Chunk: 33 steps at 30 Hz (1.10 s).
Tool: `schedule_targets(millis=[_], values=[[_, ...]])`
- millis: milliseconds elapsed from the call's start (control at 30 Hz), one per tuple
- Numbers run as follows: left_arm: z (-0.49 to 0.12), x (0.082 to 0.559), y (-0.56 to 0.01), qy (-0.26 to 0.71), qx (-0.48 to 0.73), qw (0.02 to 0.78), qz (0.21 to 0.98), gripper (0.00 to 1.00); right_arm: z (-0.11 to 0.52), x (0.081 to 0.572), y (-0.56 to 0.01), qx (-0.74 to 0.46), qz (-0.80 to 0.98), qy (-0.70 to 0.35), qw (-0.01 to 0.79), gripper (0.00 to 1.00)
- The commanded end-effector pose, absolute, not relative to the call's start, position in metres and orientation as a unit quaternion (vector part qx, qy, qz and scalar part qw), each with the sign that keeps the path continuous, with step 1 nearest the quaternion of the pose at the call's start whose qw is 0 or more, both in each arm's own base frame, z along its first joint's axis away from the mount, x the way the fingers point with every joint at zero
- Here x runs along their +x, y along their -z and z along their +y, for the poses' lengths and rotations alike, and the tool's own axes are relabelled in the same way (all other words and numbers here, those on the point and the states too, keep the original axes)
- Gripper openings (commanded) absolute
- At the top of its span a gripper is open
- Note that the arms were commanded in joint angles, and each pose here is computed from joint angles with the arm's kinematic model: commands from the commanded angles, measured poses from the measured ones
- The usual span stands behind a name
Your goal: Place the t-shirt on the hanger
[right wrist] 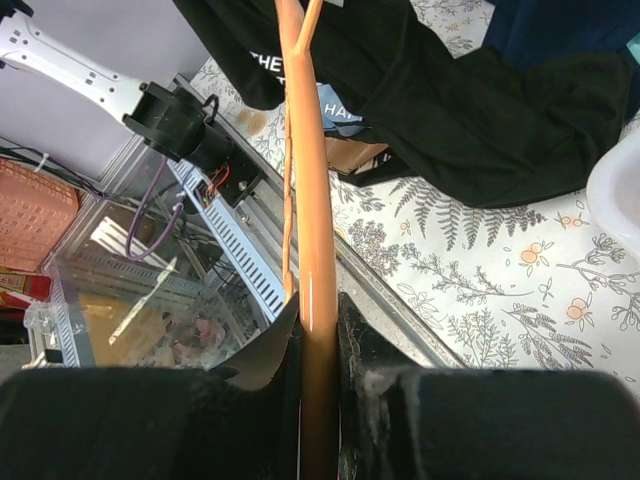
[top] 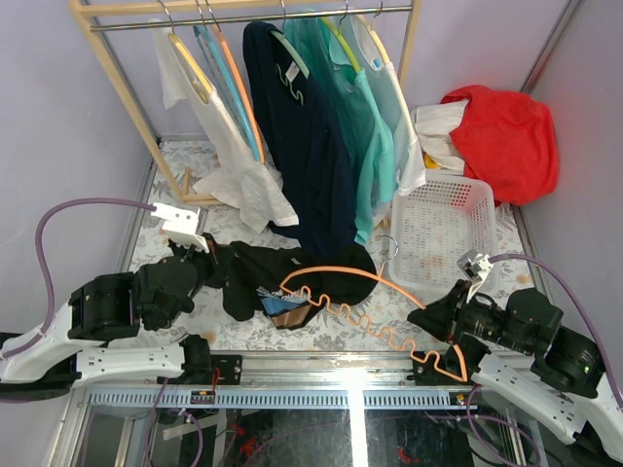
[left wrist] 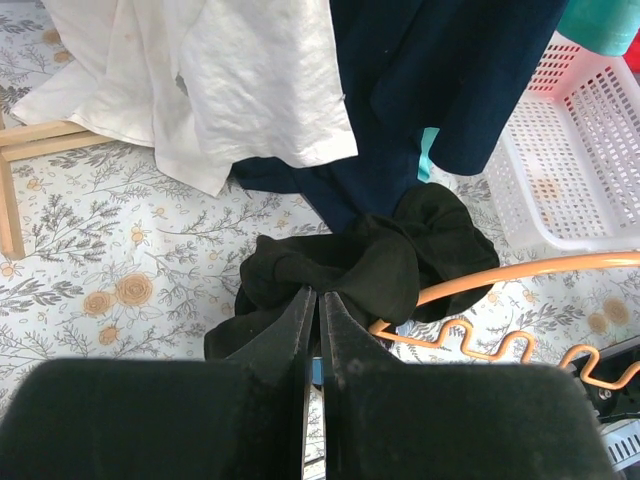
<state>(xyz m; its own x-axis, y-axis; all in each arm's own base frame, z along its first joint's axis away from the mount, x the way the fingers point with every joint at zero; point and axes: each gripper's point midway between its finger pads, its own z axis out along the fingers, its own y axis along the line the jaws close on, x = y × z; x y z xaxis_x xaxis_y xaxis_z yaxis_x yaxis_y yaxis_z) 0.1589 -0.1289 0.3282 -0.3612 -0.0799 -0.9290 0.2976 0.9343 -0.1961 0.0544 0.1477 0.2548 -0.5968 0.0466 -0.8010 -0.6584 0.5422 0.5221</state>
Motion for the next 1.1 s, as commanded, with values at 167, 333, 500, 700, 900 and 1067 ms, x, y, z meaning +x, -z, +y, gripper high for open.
schedule_targets(millis=[167, 333, 500, 700, 900, 1067], values=[[-0.131, 0.161, -0.343, 0.176, 0.056, 0.565, 0.804, 0.00, 0.152, 0.067, -0.301, -0.189, 0.716, -0.469, 0.482, 0.00], [-0.132, 0.161, -0.345, 0.176, 0.055, 0.566, 0.804, 0.00, 0.141, 0.078, -0.302, -0.185, 0.725, -0.428, 0.507, 0.00], [-0.134, 0.162, -0.346, 0.172, 0.058, 0.565, 0.805, 0.00, 0.138, 0.080, -0.308, -0.191, 0.723, -0.414, 0.519, 0.00], [-0.138, 0.163, -0.347, 0.170, 0.059, 0.564, 0.806, 0.00, 0.139, 0.083, -0.304, -0.201, 0.724, -0.406, 0.521, 0.00], [-0.141, 0.163, -0.347, 0.170, 0.062, 0.561, 0.808, 0.00, 0.146, 0.082, -0.297, -0.209, 0.722, -0.415, 0.512, 0.00], [-0.143, 0.163, -0.349, 0.171, 0.063, 0.560, 0.808, 0.00, 0.149, 0.079, -0.296, -0.217, 0.723, -0.419, 0.505, 0.00]])
